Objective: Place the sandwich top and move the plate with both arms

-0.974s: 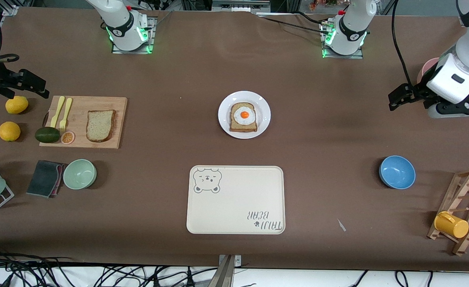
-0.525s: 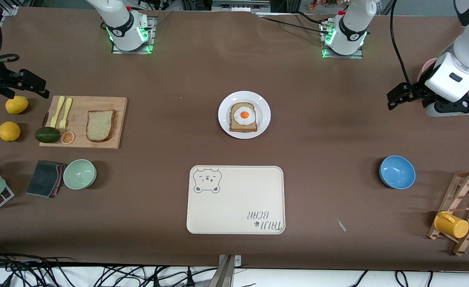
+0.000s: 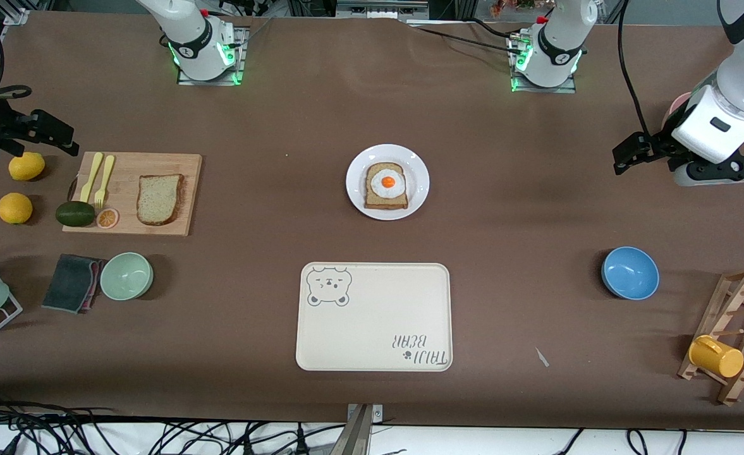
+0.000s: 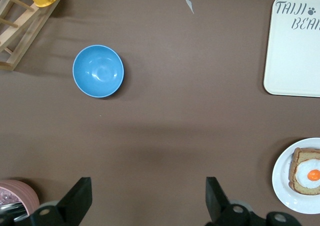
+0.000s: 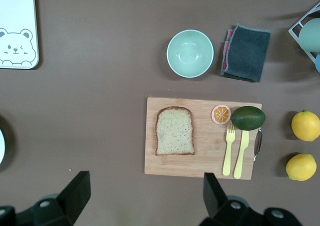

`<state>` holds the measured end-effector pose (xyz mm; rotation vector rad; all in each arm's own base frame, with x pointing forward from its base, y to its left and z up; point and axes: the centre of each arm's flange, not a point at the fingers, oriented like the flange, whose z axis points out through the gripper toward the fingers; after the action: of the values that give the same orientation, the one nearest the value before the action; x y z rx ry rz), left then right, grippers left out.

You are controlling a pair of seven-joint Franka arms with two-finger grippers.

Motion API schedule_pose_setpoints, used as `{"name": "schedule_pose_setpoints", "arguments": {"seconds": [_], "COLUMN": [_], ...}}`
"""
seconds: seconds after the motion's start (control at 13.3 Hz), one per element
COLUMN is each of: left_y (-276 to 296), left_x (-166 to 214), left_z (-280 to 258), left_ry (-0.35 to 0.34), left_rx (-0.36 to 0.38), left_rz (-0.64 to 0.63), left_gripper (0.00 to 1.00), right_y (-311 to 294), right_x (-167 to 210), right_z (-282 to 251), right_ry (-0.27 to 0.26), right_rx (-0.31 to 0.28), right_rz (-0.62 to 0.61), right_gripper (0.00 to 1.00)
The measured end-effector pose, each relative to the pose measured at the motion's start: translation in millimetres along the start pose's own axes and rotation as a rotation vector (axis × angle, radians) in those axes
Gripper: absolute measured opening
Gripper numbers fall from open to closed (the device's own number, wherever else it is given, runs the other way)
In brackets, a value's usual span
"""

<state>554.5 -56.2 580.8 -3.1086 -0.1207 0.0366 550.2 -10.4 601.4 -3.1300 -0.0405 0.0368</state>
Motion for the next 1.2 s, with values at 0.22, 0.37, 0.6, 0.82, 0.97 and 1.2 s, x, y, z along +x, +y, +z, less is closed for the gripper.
{"name": "schedule_pose_setpoints", "arguments": {"seconds": [0.22, 0.37, 0.6, 0.82, 0.97, 1.2], "left_y": [0.0, -0.1, -0.1, -0.1, -0.2, -0.1], "left_x": [0.6, 0.8, 1.2, 1.9, 2.9, 3.3], "left_z": [2.1, 2.7, 3.7, 5.3, 7.0, 7.8], "left_ry": [-0.004, -0.005, -0.007, -0.01, -0.013, -0.014], "left_rx": [0.0, 0.0, 0.0, -0.001, -0.001, -0.002], "left_rz": [0.0, 0.0, 0.0, 0.0, 0.0, 0.001], "left_gripper": [1.0, 1.0, 1.0, 1.0, 1.0, 1.0], "right_y": [-0.2, -0.2, -0.2, -0.2, -0.2, -0.2], "right_x": [0.0, 0.0, 0.0, 0.0, 0.0, 0.0], "right_z": [0.0, 0.0, 0.0, 0.0, 0.0, 0.0], "right_ry": [0.0, 0.0, 0.0, 0.0, 0.0, 0.0], "right_rx": [0.0, 0.0, 0.0, 0.0, 0.0, 0.0], "right_rz": [0.0, 0.0, 0.0, 0.0, 0.0, 0.0], "right_gripper": [1.0, 1.0, 1.0, 1.0, 1.0, 1.0]}}
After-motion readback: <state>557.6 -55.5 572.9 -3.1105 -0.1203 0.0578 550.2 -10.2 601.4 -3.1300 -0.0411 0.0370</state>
